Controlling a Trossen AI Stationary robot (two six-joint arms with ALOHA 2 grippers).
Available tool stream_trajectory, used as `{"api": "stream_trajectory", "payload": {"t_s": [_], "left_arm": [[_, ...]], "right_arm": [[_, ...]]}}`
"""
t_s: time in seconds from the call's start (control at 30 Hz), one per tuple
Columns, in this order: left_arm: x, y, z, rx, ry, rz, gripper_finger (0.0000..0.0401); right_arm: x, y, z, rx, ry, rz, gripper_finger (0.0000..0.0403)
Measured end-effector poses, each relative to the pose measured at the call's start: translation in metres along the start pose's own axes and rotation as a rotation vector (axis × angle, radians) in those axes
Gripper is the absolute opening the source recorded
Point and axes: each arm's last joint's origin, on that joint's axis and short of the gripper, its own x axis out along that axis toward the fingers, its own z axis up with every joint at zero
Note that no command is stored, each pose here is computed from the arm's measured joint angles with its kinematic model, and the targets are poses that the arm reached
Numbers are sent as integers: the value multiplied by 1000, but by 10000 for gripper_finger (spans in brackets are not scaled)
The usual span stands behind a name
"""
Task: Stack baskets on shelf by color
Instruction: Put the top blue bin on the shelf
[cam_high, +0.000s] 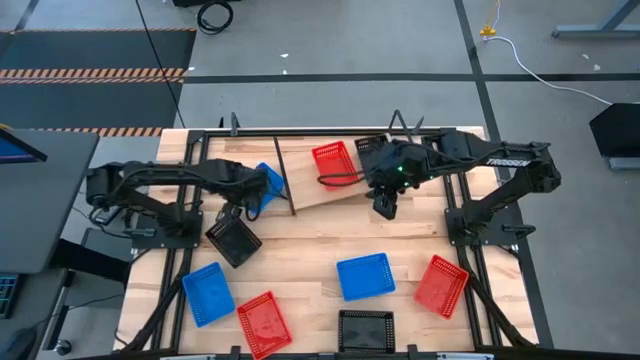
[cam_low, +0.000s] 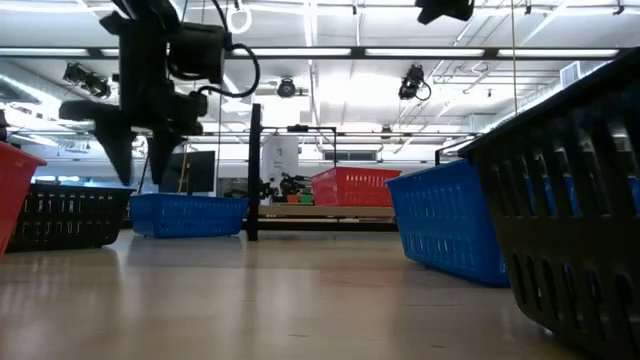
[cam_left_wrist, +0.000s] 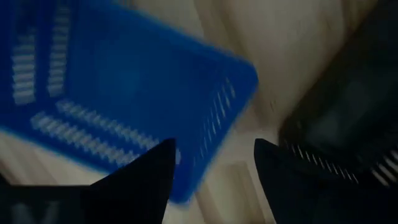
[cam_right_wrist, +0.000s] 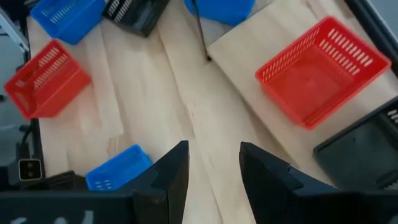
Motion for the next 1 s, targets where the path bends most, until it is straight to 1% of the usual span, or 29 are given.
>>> {"api": "stream_trajectory", "payload": {"t_s": [0.13, 0.23, 0.33, 0.43, 0.57, 0.63, 0.67, 0.77, 0.87, 1.0], "left_arm": [[13, 0, 5, 26, -28, 8, 216], [23, -1, 6, 54, -15, -2, 206], [30, -1, 7, 68, 20, -27, 184], [34, -2, 7, 51, 39, -41, 142], [31, -3, 9, -10, 50, -48, 60], [23, -3, 8, -53, 63, -53, 20], [19, -2, 8, -66, 70, -63, 14], [-1, 2, 9, -93, 63, -79, 19], [-23, 9, 13, -115, 38, -66, 19], [-55, 21, 22, -192, -54, -39, 11]], "right_arm": [[-1, 4, -5, 22, 33, -3, 146], [-1, 8, -8, 41, 45, 3, 146], [-2, 12, -11, 47, 59, 4, 146], [-2, 14, -13, 40, 62, 0, 146], [-2, 15, -14, 29, 57, -13, 146], [-2, 15, -14, 24, 58, -13, 146], [-2, 15, -14, 17, 61, -14, 146], [-2, 14, -15, -10, 73, -23, 146], [-2, 14, -16, -41, 76, -24, 146], [-2, 13, -15, -75, 62, -49, 146]]}}
